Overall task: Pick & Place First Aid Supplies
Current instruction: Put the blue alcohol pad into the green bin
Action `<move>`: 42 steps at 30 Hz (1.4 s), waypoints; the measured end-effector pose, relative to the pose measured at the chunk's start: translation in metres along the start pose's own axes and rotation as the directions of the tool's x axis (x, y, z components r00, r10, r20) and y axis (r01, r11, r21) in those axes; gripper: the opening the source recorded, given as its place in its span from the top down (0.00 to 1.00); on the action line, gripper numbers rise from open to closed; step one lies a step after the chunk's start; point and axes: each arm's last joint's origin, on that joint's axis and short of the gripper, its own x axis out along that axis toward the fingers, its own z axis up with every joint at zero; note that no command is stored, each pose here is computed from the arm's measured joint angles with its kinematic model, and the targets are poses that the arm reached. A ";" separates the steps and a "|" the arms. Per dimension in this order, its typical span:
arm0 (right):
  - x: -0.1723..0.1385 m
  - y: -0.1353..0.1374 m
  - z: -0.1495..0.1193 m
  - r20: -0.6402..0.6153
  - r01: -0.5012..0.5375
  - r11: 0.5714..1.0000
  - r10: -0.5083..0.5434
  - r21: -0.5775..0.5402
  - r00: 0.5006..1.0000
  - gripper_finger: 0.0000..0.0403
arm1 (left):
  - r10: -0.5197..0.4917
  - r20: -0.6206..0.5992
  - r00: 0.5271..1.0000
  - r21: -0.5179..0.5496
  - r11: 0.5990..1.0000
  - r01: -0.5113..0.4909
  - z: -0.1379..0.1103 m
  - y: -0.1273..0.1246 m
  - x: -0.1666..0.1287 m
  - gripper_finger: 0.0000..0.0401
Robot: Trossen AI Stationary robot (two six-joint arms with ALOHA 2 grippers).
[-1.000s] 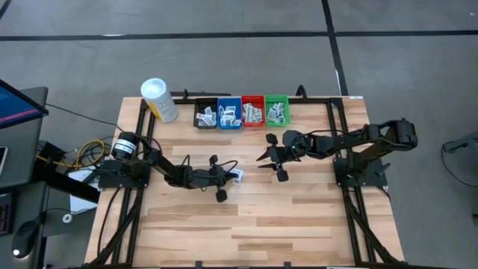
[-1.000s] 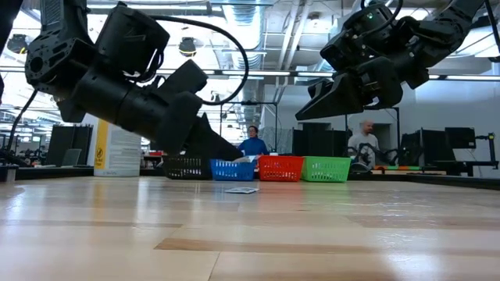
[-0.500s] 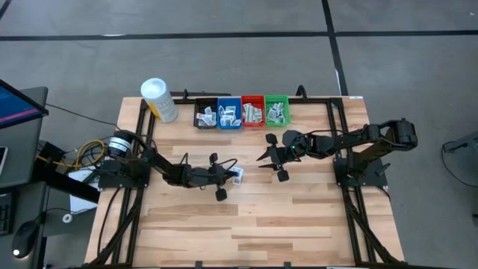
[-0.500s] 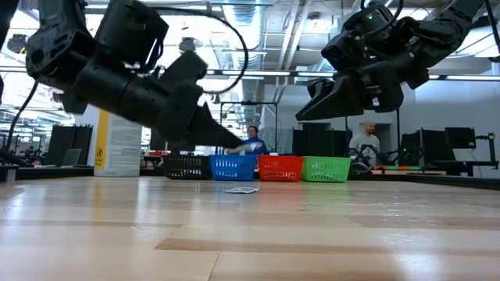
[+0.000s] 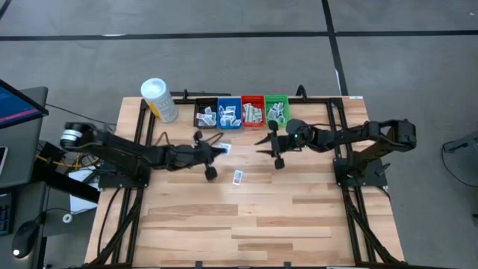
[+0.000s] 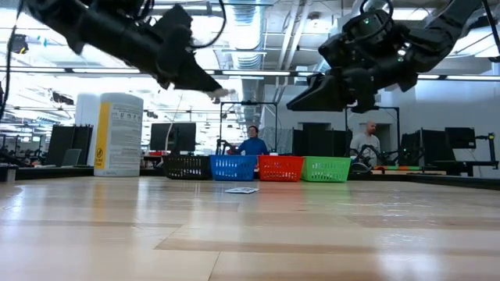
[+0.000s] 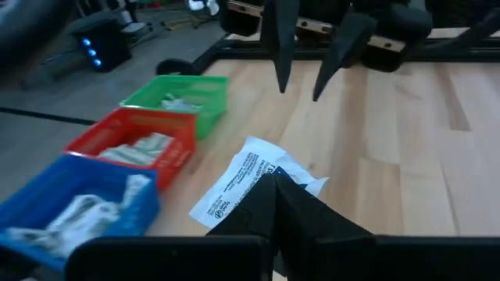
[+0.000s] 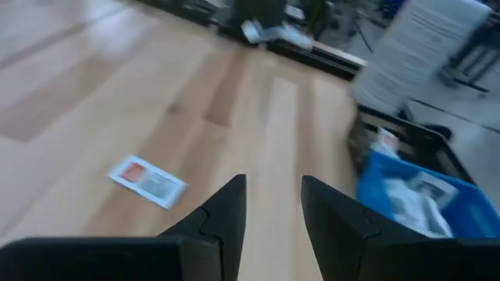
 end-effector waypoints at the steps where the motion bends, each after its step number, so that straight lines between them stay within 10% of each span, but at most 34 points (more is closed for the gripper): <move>1: -0.001 -0.005 -0.002 -0.003 0.017 1.000 -0.017 0.005 1.000 0.71 | 0.008 -0.007 1.000 0.000 1.000 -0.008 0.003 0.005 -0.004 0.98; 21: -0.025 -0.062 -0.027 -0.051 0.250 0.967 -0.248 0.041 0.967 0.71 | 0.276 -0.121 0.954 0.098 0.959 -0.265 0.005 0.104 -0.011 0.98; 33: -0.042 -0.088 -0.034 -0.025 0.375 0.925 -0.377 -0.064 0.926 0.71 | 0.210 -0.013 0.978 0.043 0.977 -0.210 0.000 0.179 -0.016 0.98; 42: -0.061 -0.114 -0.033 0.055 0.522 0.849 -0.519 -0.088 0.853 0.71 | 0.166 0.090 0.982 0.243 0.953 -0.183 0.001 0.185 -0.005 0.98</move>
